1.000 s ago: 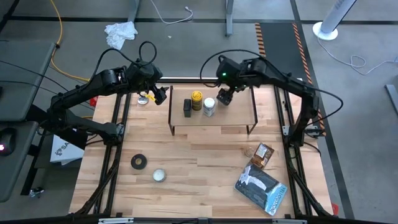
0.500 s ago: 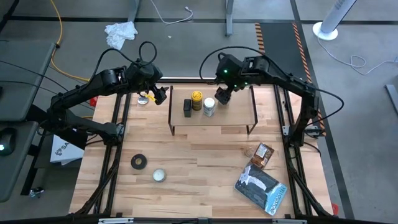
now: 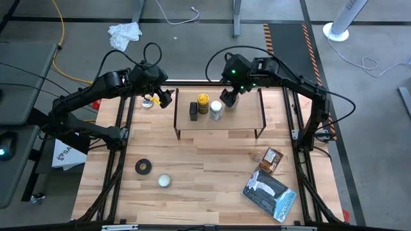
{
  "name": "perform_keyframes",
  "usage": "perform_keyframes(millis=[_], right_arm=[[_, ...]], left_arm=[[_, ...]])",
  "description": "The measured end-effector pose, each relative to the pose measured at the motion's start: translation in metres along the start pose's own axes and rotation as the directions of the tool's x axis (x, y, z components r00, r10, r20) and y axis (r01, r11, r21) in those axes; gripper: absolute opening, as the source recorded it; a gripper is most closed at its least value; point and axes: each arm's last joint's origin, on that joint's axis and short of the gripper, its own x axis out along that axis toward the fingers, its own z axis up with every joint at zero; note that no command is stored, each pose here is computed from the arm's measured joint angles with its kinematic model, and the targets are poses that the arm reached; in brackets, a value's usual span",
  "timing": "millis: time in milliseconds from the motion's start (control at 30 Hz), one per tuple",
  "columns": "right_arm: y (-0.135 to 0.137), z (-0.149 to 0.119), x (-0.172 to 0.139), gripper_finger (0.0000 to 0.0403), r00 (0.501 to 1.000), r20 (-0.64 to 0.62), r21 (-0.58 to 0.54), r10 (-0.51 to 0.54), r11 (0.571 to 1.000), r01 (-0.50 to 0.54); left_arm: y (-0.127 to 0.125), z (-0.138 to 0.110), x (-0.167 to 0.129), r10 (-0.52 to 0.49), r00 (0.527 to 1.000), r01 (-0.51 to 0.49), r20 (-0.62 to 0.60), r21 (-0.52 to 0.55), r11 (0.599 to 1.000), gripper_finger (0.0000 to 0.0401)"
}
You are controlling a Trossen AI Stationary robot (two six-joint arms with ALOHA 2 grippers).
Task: Shelf spices
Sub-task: Remove the gold seasoning bottle from the shelf
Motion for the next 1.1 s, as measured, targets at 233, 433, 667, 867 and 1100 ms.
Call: perform_keyframes(millis=[233,433,667,867,1100], right_arm=[[-0.005,-0.006,0.000,0.0317,0.996,-0.051,0.074,-0.080,0.994,0.084],[-0.006,-0.007,-0.001,0.0317,0.990,-0.053,0.082,-0.134,0.987,0.138],[-0.004,-0.007,-0.001,0.0317,0.991,-0.054,-0.020,-0.123,0.992,0.122],[-0.004,-0.008,-0.001,0.0335,0.993,-0.062,-0.035,-0.098,0.995,0.096],[-0.004,-0.011,-0.001,0.0388,0.990,-0.099,-0.063,-0.100,0.994,0.095]], left_arm=[[0.000,0.000,0.000,0.000,1.000,0.000,0.000,0.009,1.000,0.0330],[0.000,0.000,0.000,0.000,1.000,0.000,0.000,0.008,1.000,0.0330],[0.000,0.000,0.000,0.000,1.000,0.000,0.000,-0.007,1.000,0.0330],[0.000,0.000,0.000,0.000,1.000,0.000,0.000,-0.006,1.000,0.0330],[0.000,0.000,0.000,0.000,1.000,0.000,0.000,-0.001,1.000,0.0330]])
